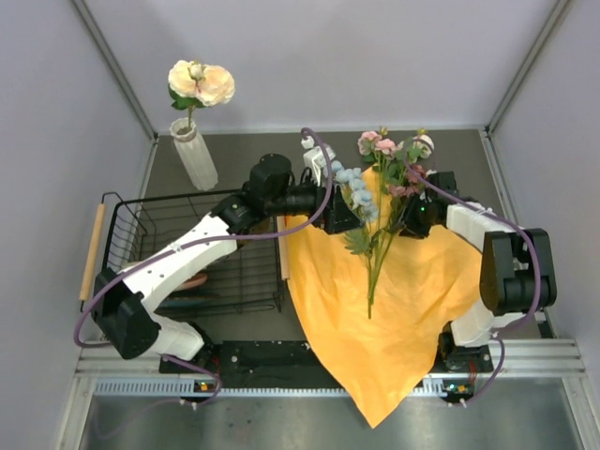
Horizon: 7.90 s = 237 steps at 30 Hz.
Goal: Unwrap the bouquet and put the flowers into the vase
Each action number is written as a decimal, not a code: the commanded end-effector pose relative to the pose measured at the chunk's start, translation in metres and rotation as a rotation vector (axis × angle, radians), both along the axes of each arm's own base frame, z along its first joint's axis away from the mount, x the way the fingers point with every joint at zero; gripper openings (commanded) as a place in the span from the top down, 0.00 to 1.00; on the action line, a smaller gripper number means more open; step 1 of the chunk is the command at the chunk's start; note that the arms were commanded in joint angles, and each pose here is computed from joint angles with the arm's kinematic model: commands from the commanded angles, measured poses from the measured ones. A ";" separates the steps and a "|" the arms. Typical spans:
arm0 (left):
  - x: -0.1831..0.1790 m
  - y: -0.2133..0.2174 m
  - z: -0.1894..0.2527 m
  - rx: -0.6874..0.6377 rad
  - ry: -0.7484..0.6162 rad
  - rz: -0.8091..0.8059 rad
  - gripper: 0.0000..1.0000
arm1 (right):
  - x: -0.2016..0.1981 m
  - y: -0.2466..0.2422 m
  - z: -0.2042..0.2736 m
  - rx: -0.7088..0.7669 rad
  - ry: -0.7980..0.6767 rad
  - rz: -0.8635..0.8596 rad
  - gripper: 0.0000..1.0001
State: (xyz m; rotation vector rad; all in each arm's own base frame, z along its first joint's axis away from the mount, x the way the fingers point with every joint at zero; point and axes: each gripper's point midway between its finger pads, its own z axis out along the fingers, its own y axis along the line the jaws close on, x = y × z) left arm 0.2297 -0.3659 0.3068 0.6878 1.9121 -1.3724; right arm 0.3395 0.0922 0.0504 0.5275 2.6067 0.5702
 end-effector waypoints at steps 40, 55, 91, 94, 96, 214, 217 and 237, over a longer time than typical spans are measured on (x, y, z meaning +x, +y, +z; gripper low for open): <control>0.010 -0.035 0.055 -0.166 -0.018 -0.063 0.16 | -0.034 0.049 0.208 0.194 -0.794 0.361 1.00; 0.011 -0.038 0.045 -0.171 0.011 -0.057 0.47 | -0.074 0.093 0.287 0.505 -0.940 0.534 1.00; 0.034 0.011 0.074 -0.012 -0.341 0.240 1.00 | -0.066 0.070 0.308 0.344 -0.838 0.299 0.15; 0.041 0.050 0.096 0.034 -0.445 0.396 1.00 | -0.067 0.057 0.318 0.298 -0.842 0.235 0.08; 0.044 0.081 0.114 0.038 -0.496 0.514 1.00 | -0.070 0.050 0.328 0.261 -0.879 0.208 0.06; 0.224 0.359 -0.004 0.306 -0.048 1.204 0.03 | -0.076 0.061 0.216 0.267 -0.575 0.316 0.06; 0.203 0.349 -0.005 0.258 -0.044 1.176 0.02 | -0.075 0.061 0.210 0.260 -0.562 0.322 0.06; 0.043 0.126 0.020 -0.071 -0.088 0.393 0.06 | -0.051 0.036 0.129 0.110 -0.367 0.175 0.23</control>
